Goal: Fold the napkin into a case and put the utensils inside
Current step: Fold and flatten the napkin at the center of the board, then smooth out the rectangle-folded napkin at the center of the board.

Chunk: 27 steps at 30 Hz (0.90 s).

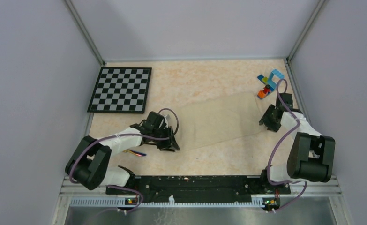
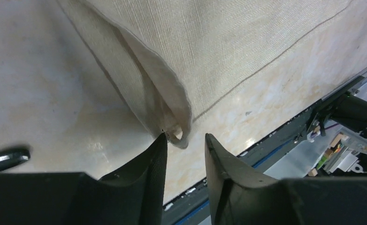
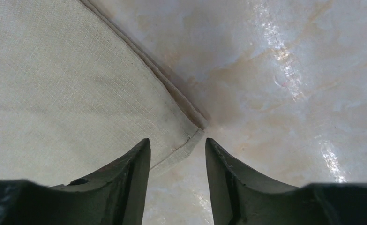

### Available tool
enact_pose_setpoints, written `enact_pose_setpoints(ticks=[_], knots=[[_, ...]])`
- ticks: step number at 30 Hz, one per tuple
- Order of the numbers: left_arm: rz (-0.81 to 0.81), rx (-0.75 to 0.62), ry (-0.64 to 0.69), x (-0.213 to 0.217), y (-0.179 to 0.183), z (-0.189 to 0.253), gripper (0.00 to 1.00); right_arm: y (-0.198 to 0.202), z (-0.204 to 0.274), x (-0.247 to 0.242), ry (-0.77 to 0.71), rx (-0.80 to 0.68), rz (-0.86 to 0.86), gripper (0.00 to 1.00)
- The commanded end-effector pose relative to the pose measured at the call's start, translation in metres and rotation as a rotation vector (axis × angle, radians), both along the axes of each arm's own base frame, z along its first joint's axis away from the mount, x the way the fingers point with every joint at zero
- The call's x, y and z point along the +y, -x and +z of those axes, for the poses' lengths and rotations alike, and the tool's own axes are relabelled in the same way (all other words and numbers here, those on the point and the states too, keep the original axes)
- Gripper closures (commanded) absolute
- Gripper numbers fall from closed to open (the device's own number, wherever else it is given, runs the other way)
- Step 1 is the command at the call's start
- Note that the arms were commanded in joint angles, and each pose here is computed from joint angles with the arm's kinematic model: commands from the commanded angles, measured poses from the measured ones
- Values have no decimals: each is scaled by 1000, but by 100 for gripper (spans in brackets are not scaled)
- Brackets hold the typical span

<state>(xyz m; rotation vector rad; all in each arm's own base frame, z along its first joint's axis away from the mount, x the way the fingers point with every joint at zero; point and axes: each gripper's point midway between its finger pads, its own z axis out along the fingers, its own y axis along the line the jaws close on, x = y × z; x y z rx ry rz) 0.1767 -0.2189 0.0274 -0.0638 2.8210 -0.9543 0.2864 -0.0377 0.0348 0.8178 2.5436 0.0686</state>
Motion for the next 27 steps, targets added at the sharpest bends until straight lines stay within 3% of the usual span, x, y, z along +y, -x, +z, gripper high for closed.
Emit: enact_pose_setpoints(ticks=[1, 4, 7, 10, 12, 21, 27], knots=[[-52, -61, 38, 0, 7, 37, 52, -10, 53, -13, 80, -131, -9, 50], [-71, -121, 94, -2, 12, 65, 40, -16, 84, -7, 100, -242, 19, 39], [-82, -146, 165, -12, 9, 85, 40, -33, 89, 21, -22, -298, 116, 33], [-74, -172, 218, -28, -10, 90, 42, -43, 66, 47, -185, -249, 176, 36], [-66, -150, 202, -34, -24, 81, 42, -43, 48, 49, -215, -205, 160, 37], [-27, -67, 45, -17, -26, 10, 38, -18, -7, 22, -110, -61, 76, 32], [-40, -37, 20, -6, -6, 2, 29, -18, 28, 21, -9, -115, 110, 33]])
